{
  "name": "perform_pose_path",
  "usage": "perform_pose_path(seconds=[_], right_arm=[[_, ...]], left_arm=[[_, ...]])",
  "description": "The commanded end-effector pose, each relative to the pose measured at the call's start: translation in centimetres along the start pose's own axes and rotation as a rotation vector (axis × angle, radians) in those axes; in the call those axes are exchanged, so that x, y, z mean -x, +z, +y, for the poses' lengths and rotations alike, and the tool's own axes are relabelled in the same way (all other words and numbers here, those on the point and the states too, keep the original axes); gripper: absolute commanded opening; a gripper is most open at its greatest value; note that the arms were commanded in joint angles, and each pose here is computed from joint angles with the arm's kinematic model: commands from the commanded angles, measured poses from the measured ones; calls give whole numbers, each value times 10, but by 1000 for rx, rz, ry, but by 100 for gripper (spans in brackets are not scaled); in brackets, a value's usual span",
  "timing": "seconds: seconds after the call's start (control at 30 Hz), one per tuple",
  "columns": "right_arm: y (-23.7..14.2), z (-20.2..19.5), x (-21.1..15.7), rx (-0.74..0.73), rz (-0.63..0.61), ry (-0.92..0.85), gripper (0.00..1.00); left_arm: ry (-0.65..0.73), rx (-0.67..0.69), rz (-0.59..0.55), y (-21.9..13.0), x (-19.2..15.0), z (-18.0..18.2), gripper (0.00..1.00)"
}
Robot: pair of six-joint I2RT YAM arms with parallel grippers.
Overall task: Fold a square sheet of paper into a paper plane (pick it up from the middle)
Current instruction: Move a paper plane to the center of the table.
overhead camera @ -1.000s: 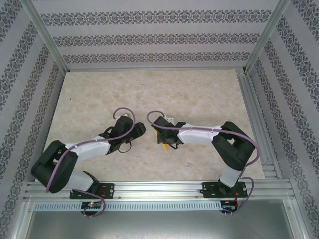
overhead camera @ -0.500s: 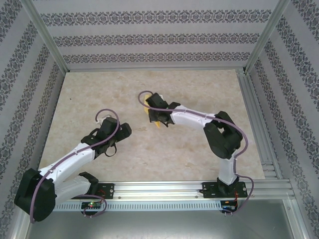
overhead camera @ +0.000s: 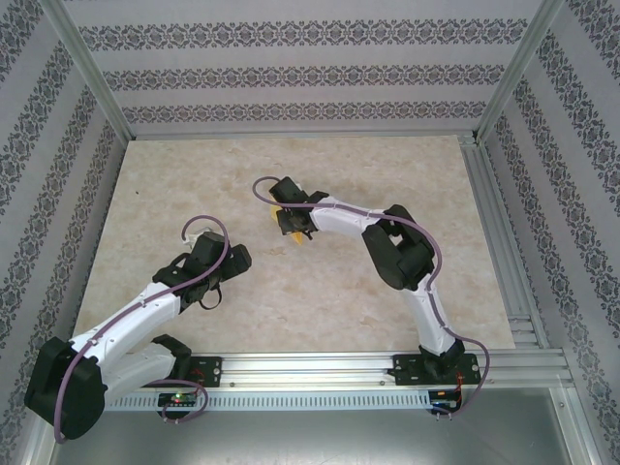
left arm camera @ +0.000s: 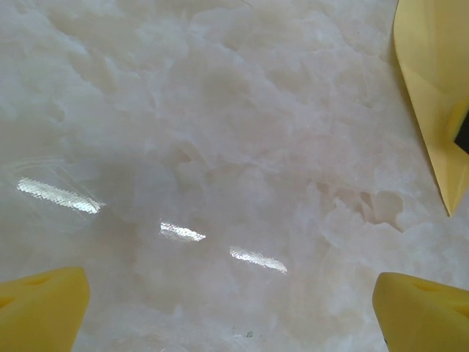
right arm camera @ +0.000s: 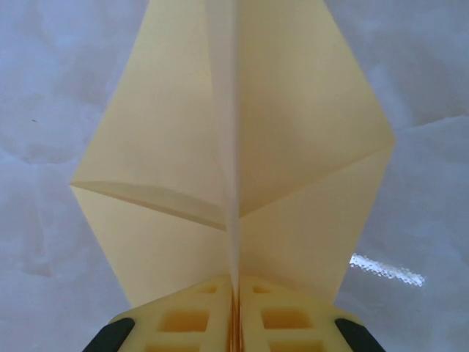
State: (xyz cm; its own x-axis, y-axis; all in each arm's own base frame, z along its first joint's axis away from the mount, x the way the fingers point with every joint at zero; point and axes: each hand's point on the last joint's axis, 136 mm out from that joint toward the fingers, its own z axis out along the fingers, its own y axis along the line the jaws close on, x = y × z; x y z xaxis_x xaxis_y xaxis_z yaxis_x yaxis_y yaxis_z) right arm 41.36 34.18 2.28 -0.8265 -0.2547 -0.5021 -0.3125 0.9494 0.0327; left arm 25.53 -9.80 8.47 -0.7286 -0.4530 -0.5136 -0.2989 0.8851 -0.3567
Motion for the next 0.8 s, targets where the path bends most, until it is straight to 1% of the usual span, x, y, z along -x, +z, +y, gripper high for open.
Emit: perform_pose_path(seconds=[0.0, 0.1, 0.27, 0.43, 0.53, 0.63, 0.67, 0.77], right_arm=[[8, -11, -3, -48, 33, 8, 13], [13, -9, -6, -52, 45, 1, 17], [16, -9, -8, -71, 51, -15, 17], [21, -11, -13, -87, 67, -15, 11], [24, -11, -16, -89, 77, -19, 10], [18, -6, -11, -73, 68, -20, 14], [12, -5, -6, -68, 56, -20, 16], [-18, -1, 17, -46, -3, -15, 25]], left_arm=[[22, 46, -1, 1, -1, 13, 100], [21, 47, 0, 2, -1, 13, 100], [19, 49, 0, 2, -1, 14, 100], [18, 49, 0, 1, -1, 14, 100], [20, 49, 0, 1, 0, 13, 100], [22, 50, 1, 0, 0, 13, 100], [21, 50, -1, 0, 1, 13, 100], [25, 49, -8, -2, 5, 11, 100]])
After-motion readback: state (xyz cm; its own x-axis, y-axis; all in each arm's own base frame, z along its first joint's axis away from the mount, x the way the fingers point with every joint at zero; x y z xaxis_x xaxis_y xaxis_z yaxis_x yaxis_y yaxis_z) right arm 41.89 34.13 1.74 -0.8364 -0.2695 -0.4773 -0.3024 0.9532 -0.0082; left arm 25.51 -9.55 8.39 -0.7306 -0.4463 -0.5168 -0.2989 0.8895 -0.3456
